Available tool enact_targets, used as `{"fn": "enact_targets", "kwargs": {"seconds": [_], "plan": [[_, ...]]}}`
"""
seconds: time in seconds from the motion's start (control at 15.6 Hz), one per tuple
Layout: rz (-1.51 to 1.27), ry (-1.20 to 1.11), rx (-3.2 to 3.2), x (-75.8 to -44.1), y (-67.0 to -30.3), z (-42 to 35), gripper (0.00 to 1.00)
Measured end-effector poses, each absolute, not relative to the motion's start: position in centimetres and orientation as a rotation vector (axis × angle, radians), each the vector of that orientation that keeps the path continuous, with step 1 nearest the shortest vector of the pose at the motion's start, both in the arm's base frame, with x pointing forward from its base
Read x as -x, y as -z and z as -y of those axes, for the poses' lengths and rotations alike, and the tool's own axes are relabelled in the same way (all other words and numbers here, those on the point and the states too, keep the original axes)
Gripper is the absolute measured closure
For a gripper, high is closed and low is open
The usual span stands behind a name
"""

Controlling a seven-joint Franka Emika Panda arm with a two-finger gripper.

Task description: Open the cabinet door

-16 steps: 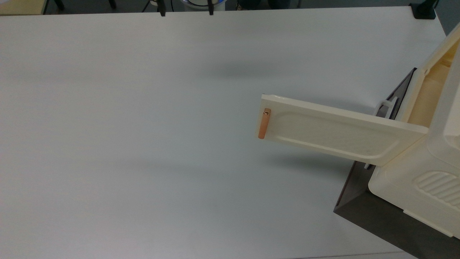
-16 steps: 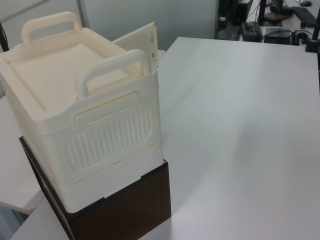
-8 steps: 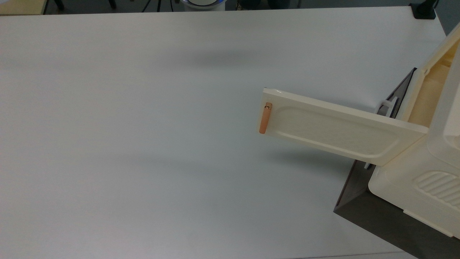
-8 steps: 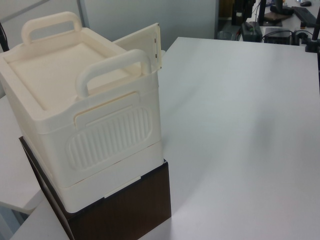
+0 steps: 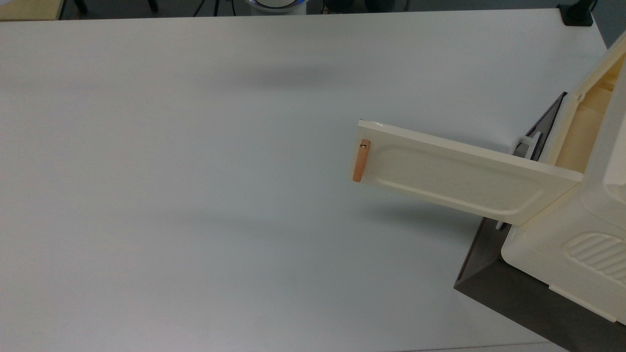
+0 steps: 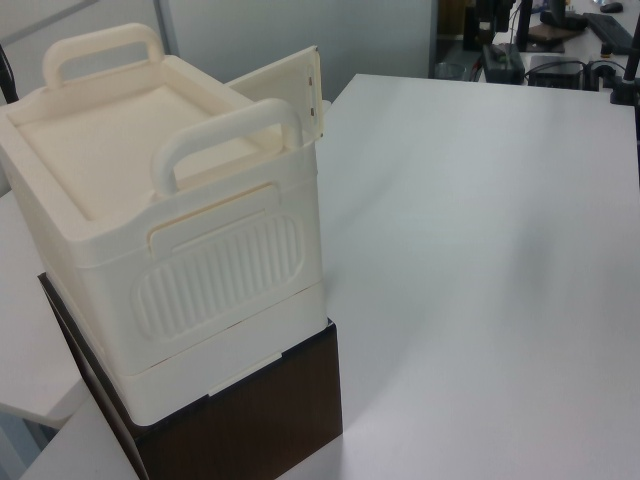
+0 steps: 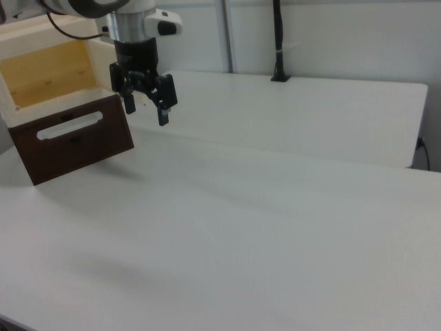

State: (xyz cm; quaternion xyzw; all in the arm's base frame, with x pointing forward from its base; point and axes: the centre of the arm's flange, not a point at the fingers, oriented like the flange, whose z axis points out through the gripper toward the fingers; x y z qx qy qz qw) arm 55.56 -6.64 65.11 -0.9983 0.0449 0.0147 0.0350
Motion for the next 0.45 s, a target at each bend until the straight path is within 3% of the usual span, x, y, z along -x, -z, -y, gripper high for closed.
{"fn": "enact_targets", "kwargs": {"seconds": [0.45], "plan": [[-0.133, -0.051, 3.093, -55.59, -65.05, 6.55, 0.00]]}}
